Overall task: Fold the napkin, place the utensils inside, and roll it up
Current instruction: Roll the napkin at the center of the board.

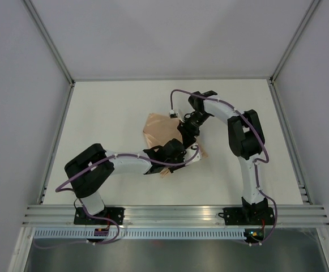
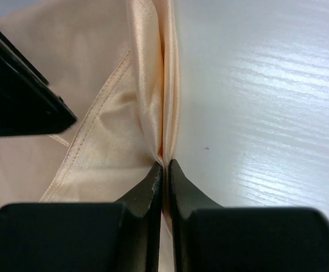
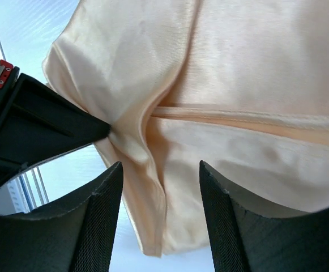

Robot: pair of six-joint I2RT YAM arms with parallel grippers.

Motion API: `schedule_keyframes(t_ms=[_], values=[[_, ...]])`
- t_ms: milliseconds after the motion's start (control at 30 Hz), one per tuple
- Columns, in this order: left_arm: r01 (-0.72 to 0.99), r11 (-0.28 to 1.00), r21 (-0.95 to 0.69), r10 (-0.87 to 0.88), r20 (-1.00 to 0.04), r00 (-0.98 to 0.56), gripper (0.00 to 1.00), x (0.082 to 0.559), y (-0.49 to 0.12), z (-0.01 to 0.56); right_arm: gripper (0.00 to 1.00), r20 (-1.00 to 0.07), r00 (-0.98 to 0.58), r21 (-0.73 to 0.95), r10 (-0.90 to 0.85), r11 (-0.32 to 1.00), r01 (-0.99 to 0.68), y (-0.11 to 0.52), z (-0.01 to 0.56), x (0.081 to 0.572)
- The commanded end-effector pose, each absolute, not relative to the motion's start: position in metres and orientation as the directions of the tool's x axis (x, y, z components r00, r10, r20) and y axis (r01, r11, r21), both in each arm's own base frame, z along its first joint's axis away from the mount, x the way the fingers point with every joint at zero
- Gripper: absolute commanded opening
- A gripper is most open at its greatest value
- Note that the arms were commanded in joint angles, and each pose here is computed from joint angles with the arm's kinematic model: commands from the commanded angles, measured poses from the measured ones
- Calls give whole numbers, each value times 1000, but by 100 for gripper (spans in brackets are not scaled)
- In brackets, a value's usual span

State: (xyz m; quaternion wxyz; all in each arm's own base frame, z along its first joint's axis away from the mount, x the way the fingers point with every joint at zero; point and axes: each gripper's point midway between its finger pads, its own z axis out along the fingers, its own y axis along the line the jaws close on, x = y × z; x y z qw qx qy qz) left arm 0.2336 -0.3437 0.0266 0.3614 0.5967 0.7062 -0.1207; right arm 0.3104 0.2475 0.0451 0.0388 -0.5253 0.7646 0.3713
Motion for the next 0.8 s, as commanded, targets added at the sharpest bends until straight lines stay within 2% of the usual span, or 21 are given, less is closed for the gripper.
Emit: schedule_keyframes(t_ms=[0,233,400,533,767], values=[[958,265,108,731,-671,-127,2,216,-352,20,63,-532,-474,481,-702,209,-851,243,72,332],[964,267,-18,704,-679,-207,2,211,-352,20,62,-612,-576,476,-542,330,-815,189,102,372],[954,261,-151,661,-692,-290,2,206,-351,23,62,-698,-584,439,-414,396,-807,143,124,394],[925,268,-268,617,-690,-379,2,212,-346,26,60,-786,-478,293,-392,444,-847,104,145,393],[849,242,-470,562,-645,-518,2,215,-341,27,57,-848,-207,-12,-488,407,-913,105,140,351]])
